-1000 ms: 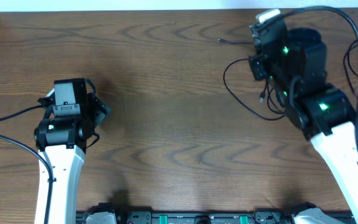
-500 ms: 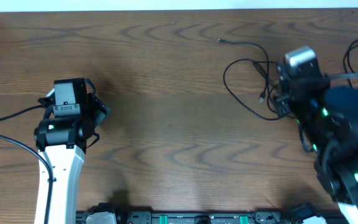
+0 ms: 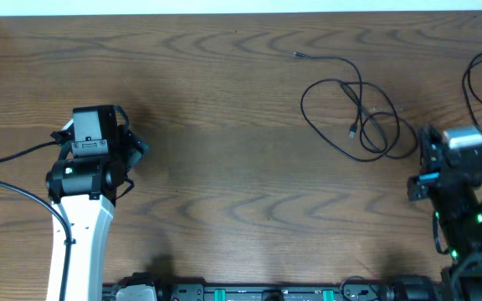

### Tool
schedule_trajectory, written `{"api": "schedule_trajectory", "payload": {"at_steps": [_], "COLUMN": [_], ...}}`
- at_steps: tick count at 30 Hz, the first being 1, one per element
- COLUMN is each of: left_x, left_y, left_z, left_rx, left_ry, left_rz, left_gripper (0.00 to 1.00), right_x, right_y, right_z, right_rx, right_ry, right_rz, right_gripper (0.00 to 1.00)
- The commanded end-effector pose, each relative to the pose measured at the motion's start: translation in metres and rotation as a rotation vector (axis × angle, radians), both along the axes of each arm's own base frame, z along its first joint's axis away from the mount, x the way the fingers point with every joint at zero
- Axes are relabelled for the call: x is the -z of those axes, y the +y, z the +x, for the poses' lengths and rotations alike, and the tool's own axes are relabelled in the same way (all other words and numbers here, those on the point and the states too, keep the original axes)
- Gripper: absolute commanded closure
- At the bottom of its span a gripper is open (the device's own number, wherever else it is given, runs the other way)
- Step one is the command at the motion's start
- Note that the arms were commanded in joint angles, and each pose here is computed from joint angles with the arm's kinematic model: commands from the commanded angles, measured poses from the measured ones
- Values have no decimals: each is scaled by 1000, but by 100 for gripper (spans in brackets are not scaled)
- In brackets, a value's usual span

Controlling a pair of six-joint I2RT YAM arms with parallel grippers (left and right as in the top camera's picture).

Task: Untangle cables

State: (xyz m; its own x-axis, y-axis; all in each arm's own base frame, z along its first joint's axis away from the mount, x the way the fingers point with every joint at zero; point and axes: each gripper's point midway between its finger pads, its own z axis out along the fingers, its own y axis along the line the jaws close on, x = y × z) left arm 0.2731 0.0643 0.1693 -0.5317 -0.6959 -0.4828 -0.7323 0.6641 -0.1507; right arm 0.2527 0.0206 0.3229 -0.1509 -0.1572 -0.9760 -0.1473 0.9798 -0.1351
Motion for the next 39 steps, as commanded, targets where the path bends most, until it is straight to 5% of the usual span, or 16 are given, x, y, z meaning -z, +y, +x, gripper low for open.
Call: {"api": "schedule_trajectory", "payload": {"at_steps": [1,19,27,28,30,39], "left_x": [-5,-5,-5,-5,-5,-5], "left_y": [4,4,4,4,4,4], "left_z": [2,2,2,2,2,2], "left_rx": [-19,-19,-19,-19,-19,-19], "left_ry": [-11,-11,-11,-11,-11,-11], "left_rz": [8,8,8,8,8,8], "left_gripper": [6,6,6,6,6,6], "right_x": [-19,-115,-133,-135,-137,-136], "right_y": [10,14,16,14,13,12], "right_z": [-18,-153,-178,-179,-180,-178], "right_rx": [-79,-29,-7,21,39,48], "right_ry": [-89,-571,-631,-636,-641,-639], "right_rz": [40,13,-6,-16,-23,-65], "right_gripper": [89,87,65,52,1,1]}}
